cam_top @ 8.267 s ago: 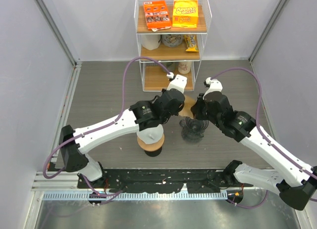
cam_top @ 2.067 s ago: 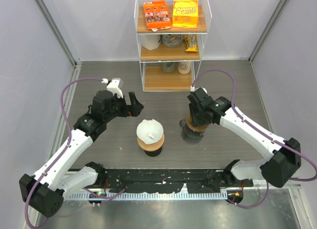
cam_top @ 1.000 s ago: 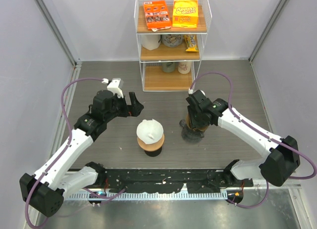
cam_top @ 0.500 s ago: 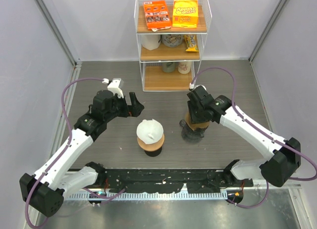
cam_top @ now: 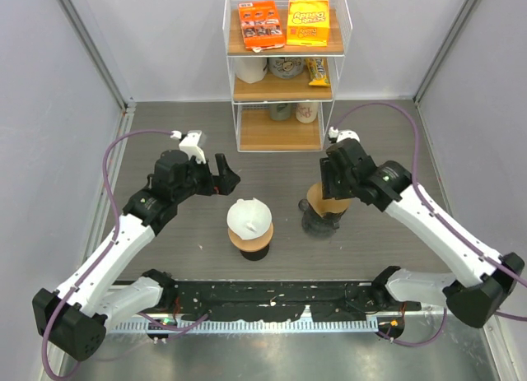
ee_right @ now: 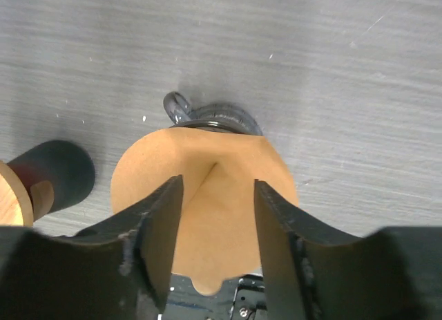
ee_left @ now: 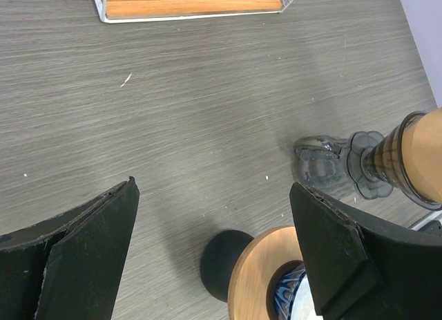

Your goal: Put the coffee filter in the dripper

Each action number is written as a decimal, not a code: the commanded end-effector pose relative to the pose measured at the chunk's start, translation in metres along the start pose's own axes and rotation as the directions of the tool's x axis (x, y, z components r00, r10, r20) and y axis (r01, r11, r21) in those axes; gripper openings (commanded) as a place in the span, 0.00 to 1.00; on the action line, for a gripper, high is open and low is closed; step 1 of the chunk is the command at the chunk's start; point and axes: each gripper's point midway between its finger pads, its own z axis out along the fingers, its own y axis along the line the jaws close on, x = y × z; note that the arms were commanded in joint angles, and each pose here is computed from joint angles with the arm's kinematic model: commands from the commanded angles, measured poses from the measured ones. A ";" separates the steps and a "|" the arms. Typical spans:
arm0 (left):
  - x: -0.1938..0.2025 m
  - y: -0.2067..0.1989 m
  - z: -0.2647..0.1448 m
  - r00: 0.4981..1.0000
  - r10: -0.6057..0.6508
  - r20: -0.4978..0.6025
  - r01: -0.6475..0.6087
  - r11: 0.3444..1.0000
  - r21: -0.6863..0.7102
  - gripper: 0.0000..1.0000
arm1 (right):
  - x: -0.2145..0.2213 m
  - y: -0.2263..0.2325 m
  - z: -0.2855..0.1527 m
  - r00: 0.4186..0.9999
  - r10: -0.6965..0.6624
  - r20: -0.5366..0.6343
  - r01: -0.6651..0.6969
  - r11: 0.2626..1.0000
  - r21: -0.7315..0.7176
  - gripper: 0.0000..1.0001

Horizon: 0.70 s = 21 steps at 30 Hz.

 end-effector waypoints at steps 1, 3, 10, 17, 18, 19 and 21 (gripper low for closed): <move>-0.017 -0.006 -0.009 0.998 0.000 0.056 -0.001 1.000 0.020 0.99 | -0.042 -0.018 -0.044 0.974 0.037 0.222 -0.044 0.999 0.026 0.63; -0.020 -0.005 -0.012 0.998 0.000 0.064 -0.001 1.000 0.005 0.99 | -0.051 -0.039 -0.055 0.951 0.072 0.302 -0.106 0.989 0.100 0.89; -0.030 0.015 -0.028 0.991 -0.018 0.136 0.032 0.994 -0.107 0.99 | -0.055 -0.117 -0.069 0.853 0.206 0.480 -0.359 0.899 0.251 0.95; -0.029 0.061 -0.046 0.978 -0.078 0.195 0.134 0.946 -0.295 0.99 | -0.036 -0.197 -0.081 0.675 0.348 0.651 -0.635 0.723 0.273 0.95; -0.028 0.068 -0.048 0.976 -0.090 0.199 0.151 0.936 -0.317 0.99 | -0.031 -0.206 -0.085 0.650 0.356 0.671 -0.665 0.695 0.275 0.96; -0.027 0.076 -0.050 0.974 -0.101 0.202 0.167 0.925 -0.342 0.99 | -0.028 -0.210 -0.081 0.644 0.358 0.677 -0.673 0.685 0.278 0.95; -0.024 0.093 -0.055 0.968 -0.129 0.217 0.209 0.891 -0.403 0.99 | -0.018 -0.223 -0.081 0.626 0.353 0.695 -0.705 0.638 0.310 0.95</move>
